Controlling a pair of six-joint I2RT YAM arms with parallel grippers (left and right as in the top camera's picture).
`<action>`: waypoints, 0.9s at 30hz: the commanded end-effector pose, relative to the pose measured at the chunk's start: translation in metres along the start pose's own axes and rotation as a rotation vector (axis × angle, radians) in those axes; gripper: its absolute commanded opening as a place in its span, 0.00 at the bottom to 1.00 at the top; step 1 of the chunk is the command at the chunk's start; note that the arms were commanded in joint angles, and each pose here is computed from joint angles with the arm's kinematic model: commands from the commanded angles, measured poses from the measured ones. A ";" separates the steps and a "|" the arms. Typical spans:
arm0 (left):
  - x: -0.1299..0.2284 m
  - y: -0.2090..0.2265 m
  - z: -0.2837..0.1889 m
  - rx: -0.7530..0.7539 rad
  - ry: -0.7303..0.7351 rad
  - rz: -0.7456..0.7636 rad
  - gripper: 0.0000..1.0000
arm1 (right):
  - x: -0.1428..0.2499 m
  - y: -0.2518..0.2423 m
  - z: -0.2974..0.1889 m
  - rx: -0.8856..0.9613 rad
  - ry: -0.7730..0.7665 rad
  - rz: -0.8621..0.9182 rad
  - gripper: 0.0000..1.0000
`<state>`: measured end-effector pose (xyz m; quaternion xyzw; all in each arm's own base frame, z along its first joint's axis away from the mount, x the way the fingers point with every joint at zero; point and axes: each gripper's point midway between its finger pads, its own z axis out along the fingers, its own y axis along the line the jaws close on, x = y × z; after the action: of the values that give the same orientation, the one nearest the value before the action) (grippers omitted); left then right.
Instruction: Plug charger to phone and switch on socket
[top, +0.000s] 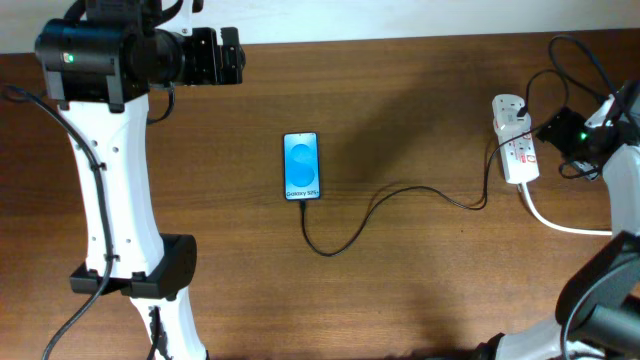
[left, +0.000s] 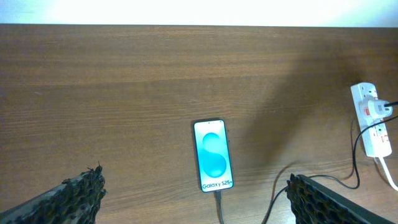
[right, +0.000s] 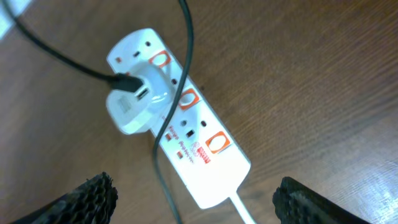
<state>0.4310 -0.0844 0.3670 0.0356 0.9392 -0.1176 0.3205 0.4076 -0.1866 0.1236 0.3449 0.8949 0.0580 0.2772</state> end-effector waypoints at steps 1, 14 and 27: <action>-0.001 0.004 -0.002 -0.013 -0.007 0.004 0.99 | -0.012 -0.007 0.024 0.012 -0.028 0.009 0.86; -0.001 0.004 -0.002 -0.013 -0.007 0.004 0.99 | 0.003 -0.050 0.095 0.167 0.013 -0.037 0.90; -0.001 0.004 -0.002 -0.013 -0.007 0.004 0.99 | -0.006 -0.032 0.117 0.042 -0.030 -0.044 0.92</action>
<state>0.4310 -0.0844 0.3670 0.0356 0.9392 -0.1176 0.3205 0.4517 -0.2259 0.0292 0.3366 0.8963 0.0128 0.2884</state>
